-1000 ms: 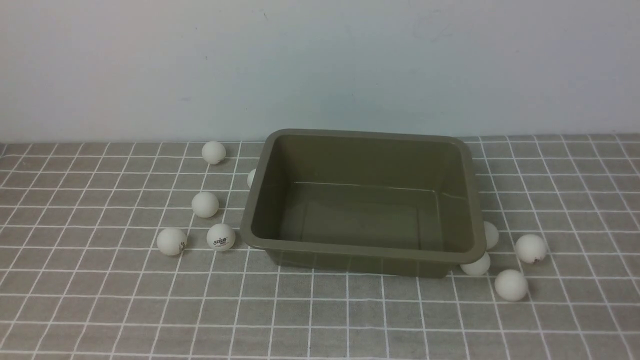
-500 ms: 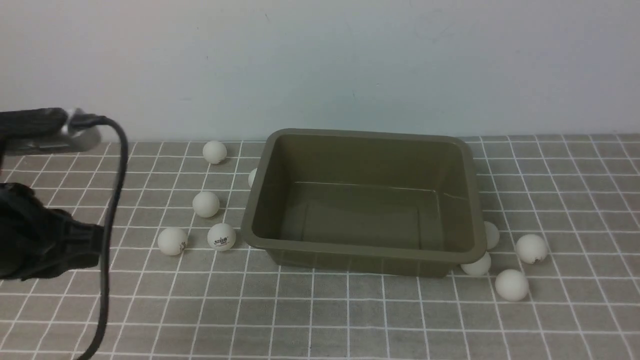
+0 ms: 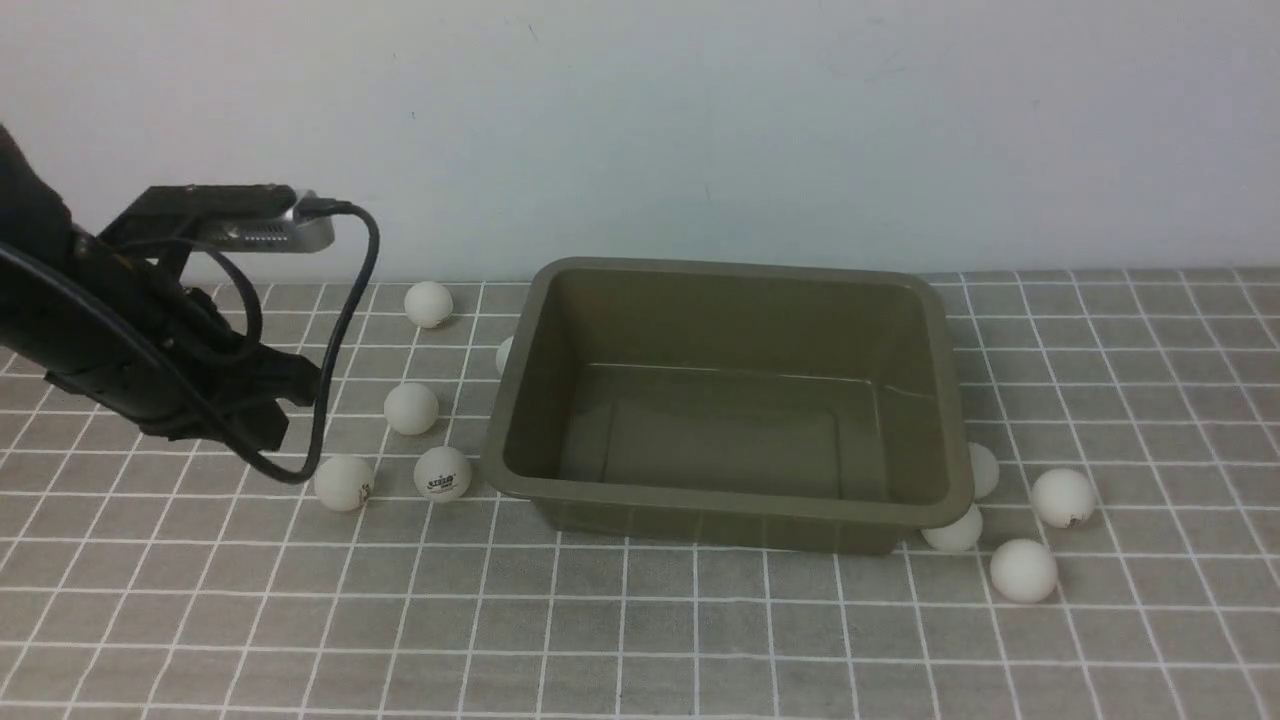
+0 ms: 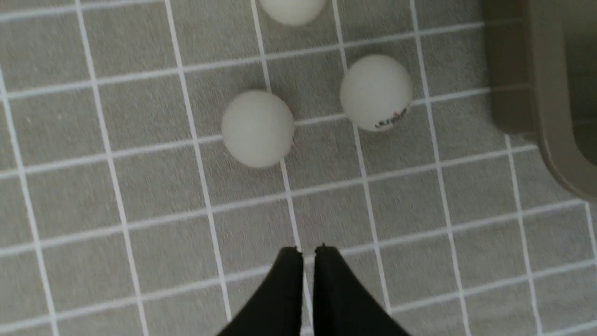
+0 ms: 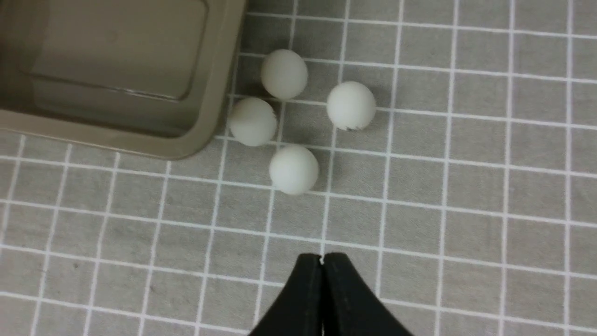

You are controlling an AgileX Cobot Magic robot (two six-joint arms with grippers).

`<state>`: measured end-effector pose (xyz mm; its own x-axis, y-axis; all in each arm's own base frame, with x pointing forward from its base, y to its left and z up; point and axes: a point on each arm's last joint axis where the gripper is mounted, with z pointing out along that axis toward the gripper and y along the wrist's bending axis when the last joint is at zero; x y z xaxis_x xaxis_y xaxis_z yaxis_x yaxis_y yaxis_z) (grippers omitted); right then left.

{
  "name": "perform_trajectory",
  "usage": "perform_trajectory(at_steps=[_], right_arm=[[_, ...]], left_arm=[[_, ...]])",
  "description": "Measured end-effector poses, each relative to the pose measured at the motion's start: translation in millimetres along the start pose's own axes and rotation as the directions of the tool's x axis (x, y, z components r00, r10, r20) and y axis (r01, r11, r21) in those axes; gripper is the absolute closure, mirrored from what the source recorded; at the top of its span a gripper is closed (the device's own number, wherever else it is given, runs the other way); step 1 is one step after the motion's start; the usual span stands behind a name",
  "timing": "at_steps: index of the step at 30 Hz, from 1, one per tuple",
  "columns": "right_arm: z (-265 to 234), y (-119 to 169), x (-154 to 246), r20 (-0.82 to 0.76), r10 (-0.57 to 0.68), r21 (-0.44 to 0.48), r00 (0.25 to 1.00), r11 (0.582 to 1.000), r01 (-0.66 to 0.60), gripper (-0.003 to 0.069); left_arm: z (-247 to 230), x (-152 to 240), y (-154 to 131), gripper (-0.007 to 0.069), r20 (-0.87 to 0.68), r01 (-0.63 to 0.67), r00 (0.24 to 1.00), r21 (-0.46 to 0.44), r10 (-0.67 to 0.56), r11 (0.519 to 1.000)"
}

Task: Put the table tennis balls into the box on the grey coffee tablecloth.
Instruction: 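Reach for and grasp a ping pong ball on the table beside the basket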

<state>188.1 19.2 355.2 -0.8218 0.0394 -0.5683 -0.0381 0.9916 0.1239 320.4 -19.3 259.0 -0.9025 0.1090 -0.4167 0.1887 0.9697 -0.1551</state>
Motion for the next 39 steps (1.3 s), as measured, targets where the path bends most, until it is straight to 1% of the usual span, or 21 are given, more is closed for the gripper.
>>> perform_trajectory(at_steps=[3,5,6,8,9,10,11,12,14,19,23,27,35,39], right_arm=[[-0.4,0.8,-2.6,0.026,0.001,-0.009,1.000,1.000,-0.001,0.0673],[-1.1,1.0,-4.4,0.044,0.001,-0.009,0.999,1.000,-0.001,0.0673],[-1.2,1.0,-4.5,0.044,0.001,-0.009,0.999,1.000,-0.001,0.0673],[-1.4,1.1,-5.0,0.049,0.002,-0.011,0.999,1.000,-0.001,0.0673],[-1.4,1.1,-5.0,0.049,0.002,-0.011,0.999,1.000,-0.001,0.0673],[-1.4,1.2,-5.0,0.049,0.002,-0.012,0.999,1.000,-0.002,0.0673],[-1.4,1.3,-5.2,0.051,0.003,-0.013,0.999,1.000,-0.002,0.0673],[-1.4,1.3,-5.2,0.051,0.003,-0.013,0.999,1.000,-0.002,0.0673],[-1.4,1.3,-5.2,0.051,0.003,-0.013,0.999,1.000,-0.002,0.0673],[-1.4,1.3,-5.6,0.055,0.002,-0.013,0.998,1.000,-0.001,0.0673],[-1.4,1.3,-6.5,0.065,0.002,-0.013,0.998,1.000,-0.001,0.0673],[-1.3,1.3,-7.4,0.073,0.002,-0.013,0.997,1.000,-0.001,0.0673],[-1.3,1.4,-8.1,0.081,0.003,-0.014,0.997,1.000,-0.002,0.0673],[-1.3,1.5,-8.1,0.081,0.004,-0.016,0.997,1.000,-0.003,0.0673]], left_arm=[[12.4,-8.4,4.7,0.0510,0.027,-0.010,1.000,-0.014,0.010,1.000],[30.1,-13.6,10.3,0.0409,0.026,-0.006,1.000,-0.025,0.006,1.000],[30.1,-13.6,10.3,0.0399,0.031,-0.006,1.000,-0.025,0.007,1.000],[58.4,-13.7,16.7,0.0251,-0.010,0.019,1.000,-0.020,-0.019,1.000],[64.3,-12.5,17.7,0.0230,-0.025,0.025,0.999,-0.017,-0.025,1.000],[68.0,-11.8,18.2,0.0191,-0.034,0.031,0.999,-0.013,-0.031,0.999],[81.7,-8.7,20.6,0.0132,-0.068,0.045,0.997,-0.007,-0.045,0.999],[89.2,-7.2,21.9,0.0099,-0.085,0.052,0.995,-0.003,-0.053,0.999],[101.2,-4.4,24.4,0.0058,-0.105,0.059,0.993,-0.004,-0.059,0.998],[111.9,-5.6,27.8,0.0050,-0.086,0.064,0.994,-0.015,-0.065,0.998],[113.3,-11.3,29.8,0.0053,-0.036,0.046,0.998,-0.029,-0.047,0.999],[115.3,-13.0,29.7,0.0053,-0.028,0.032,0.999,-0.031,-0.032,0.999],[131.0,-10.4,10.9,0.0053,-0.068,-0.022,0.997,-0.007,0.022,1.000],[131.1,-10.2,10.8,0.0062,-0.071,-0.027,0.997,-0.013,0.026,1.000]])
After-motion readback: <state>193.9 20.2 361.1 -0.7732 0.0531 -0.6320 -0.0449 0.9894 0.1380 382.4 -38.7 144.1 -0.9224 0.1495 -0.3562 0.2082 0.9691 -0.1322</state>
